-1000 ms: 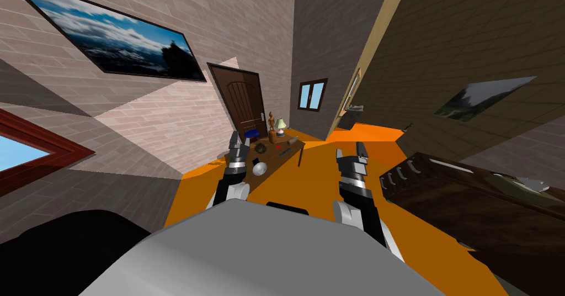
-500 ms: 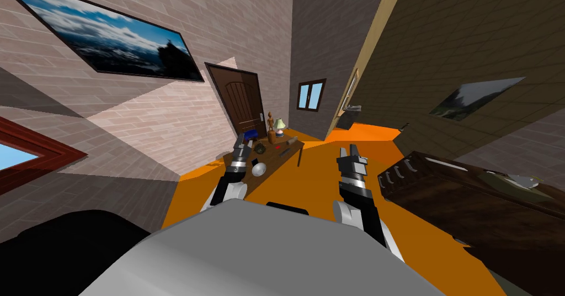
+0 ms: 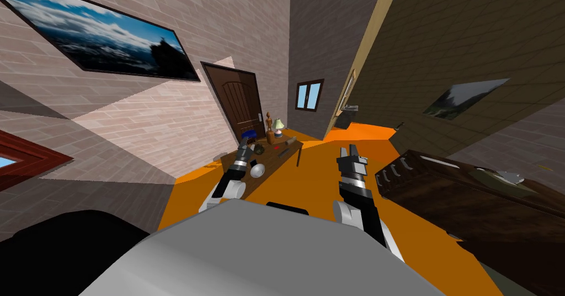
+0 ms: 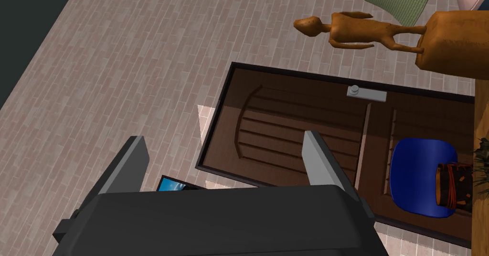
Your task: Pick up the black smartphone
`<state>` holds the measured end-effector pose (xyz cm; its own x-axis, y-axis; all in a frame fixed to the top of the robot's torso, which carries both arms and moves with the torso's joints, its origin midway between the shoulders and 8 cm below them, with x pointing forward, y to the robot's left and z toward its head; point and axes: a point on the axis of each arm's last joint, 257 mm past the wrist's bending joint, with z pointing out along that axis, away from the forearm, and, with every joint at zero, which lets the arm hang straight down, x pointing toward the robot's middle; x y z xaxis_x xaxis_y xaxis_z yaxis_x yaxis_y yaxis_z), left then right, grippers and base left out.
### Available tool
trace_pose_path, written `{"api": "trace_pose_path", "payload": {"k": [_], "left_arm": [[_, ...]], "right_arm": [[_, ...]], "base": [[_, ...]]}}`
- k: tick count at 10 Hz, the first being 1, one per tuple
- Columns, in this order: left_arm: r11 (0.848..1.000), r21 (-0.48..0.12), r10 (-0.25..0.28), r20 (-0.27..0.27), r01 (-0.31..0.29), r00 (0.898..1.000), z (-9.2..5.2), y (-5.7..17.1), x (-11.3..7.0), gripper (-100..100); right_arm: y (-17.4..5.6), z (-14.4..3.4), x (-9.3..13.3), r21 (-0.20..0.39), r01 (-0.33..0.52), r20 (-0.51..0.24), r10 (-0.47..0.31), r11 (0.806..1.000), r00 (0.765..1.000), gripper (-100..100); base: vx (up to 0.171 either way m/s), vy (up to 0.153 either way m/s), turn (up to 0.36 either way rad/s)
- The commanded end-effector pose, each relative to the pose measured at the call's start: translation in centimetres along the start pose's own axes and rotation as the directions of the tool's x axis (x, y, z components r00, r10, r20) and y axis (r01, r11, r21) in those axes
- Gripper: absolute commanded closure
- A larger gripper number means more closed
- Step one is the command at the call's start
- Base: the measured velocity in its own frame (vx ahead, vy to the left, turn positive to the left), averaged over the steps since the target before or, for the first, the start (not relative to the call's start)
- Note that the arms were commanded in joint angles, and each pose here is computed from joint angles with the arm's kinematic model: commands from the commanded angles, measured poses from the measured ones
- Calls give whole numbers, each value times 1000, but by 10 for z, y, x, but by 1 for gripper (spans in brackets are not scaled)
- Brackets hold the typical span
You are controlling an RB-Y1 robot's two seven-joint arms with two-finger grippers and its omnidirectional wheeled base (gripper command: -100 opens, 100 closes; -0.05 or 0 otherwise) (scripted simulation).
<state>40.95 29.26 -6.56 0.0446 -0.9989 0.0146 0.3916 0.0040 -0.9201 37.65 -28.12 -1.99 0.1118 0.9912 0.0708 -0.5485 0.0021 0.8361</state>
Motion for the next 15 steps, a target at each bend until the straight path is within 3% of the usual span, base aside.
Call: {"api": "trace_pose_path", "payload": {"k": [1, 5, 7, 8, 9, 10, 11, 12, 13, 14, 15], "left_arm": [[998, -61, -34, 2, 34, 999, 4, 21, -6, -100], [979, -185, -80, 19, 82, 997, 5, 60, -17, -100], [953, -270, -129, 47, 137, 991, 5, 90, -30, -100], [946, -295, -128, 51, 137, 990, 3, 96, -30, -100], [928, -333, -152, 69, 166, 986, 3, 110, -37, -100], [922, -349, -151, 72, 167, 986, 2, 114, -37, -100], [902, -384, -174, 94, 197, 980, 1, 127, -45, -100], [894, -403, -172, 98, 197, 980, -1, 132, -45, -100], [868, -441, -194, 124, 229, 973, -3, 147, -53, -100], [860, -455, -192, 127, 230, 973, -5, 150, -53, -100], [832, -488, -212, 157, 263, 964, -7, 164, -62, -100]], "right_arm": [[0, 0, 0, 0, 0, 0, 0, 1000, 1000, 0], [0, 0, 0, 0, 0, 0, 0, 1000, 1000, 0], [0, 0, 0, 0, 0, 0, 0, 1000, 1000, 0], [0, 0, 0, 0, 0, 0, 0, 1000, 1000, 0], [0, 0, 0, 0, 0, 0, 0, 1000, 1000, 0], [0, 0, 0, 0, 0, 0, 0, 1000, 1000, 0], [0, 0, 0, 0, 0, 0, 0, 1000, 1000, 0], [0, 0, 0, 0, 0, 0, 0, 1000, 1000, 0], [0, 0, 0, 0, 0, 0, 0, 1000, 1000, 0], [0, 0, 0, 0, 0, 0, 0, 1000, 1000, 0], [0, 0, 0, 0, 0, 0, 0, 1000, 1000, 0]], "base": [[16, 3, -62], [18, 4, -38], [21, 6, -56], [20, 5, -28], [16, 1, -60], [13, 4, -22], [14, 5, -41], [13, 4, -33], [17, 3, -48], [15, 4, -27], [15, 1, -62]]}}
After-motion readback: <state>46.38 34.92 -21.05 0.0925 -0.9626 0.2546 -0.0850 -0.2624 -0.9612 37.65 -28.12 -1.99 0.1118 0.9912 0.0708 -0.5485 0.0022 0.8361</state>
